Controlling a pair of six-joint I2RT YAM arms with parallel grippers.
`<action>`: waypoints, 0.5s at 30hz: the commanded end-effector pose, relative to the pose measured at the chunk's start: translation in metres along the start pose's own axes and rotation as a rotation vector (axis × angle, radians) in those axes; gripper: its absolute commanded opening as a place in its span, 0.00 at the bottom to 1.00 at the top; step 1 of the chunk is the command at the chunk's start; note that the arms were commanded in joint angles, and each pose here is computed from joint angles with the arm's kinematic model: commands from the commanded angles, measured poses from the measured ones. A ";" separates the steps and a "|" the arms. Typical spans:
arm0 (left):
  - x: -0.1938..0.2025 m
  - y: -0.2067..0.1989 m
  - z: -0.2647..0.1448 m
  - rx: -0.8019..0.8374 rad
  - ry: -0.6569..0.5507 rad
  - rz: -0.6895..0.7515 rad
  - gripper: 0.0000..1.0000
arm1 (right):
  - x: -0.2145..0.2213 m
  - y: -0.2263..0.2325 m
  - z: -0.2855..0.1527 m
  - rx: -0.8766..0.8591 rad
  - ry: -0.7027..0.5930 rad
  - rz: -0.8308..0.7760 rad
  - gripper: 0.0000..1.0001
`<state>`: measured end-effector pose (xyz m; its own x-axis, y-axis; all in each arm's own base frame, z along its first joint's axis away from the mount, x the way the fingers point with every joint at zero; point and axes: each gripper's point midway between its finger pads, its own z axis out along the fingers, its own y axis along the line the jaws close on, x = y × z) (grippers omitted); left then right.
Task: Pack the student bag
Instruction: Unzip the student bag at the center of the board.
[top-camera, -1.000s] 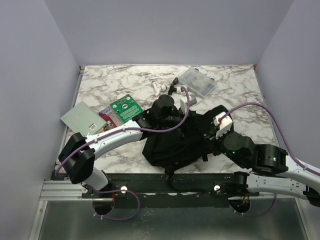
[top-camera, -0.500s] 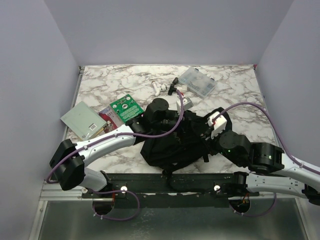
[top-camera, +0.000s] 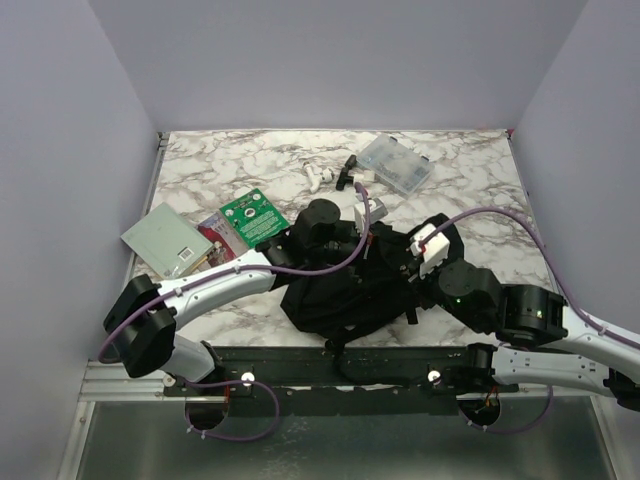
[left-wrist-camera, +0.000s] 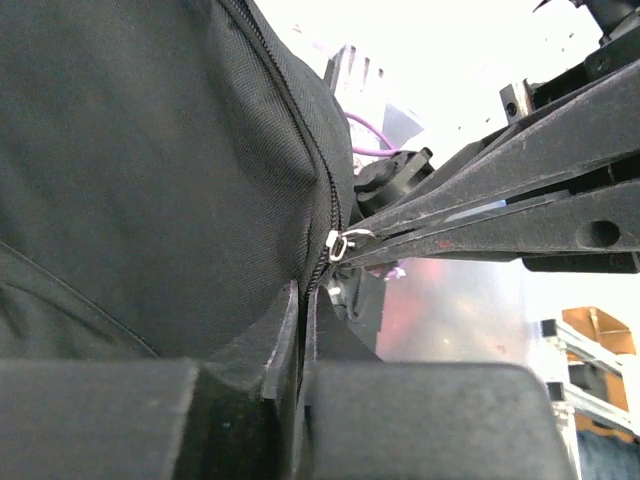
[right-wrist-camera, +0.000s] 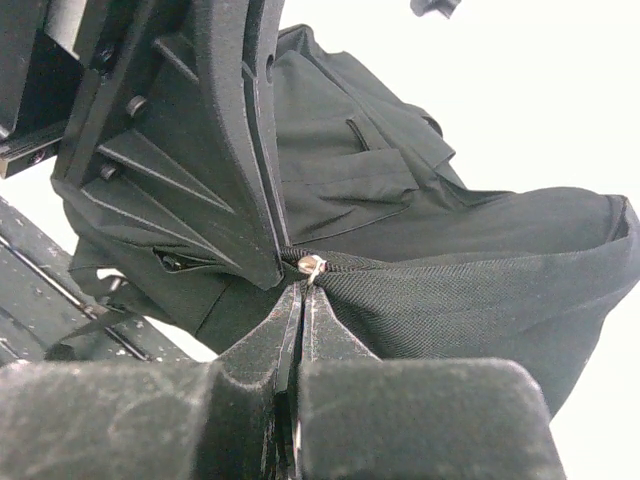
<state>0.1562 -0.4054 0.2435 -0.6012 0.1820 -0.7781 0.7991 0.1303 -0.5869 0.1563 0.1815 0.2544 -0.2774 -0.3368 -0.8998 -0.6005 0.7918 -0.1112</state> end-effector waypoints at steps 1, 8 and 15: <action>0.006 0.015 -0.011 -0.101 -0.036 0.066 0.00 | -0.033 0.000 -0.002 -0.020 -0.120 -0.091 0.01; -0.005 0.027 -0.051 -0.274 -0.157 0.204 0.00 | -0.012 -0.064 -0.010 0.294 -0.074 -0.268 0.01; 0.006 0.023 -0.050 -0.237 -0.162 0.186 0.00 | -0.027 -0.116 -0.062 0.470 -0.237 -0.036 0.01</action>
<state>0.1670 -0.3585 0.2545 -0.4107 0.0453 -0.9106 0.8771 0.2924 -0.3811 0.1747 0.1454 0.2793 -0.0779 -0.3881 -0.9183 -0.5059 0.8091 -0.2990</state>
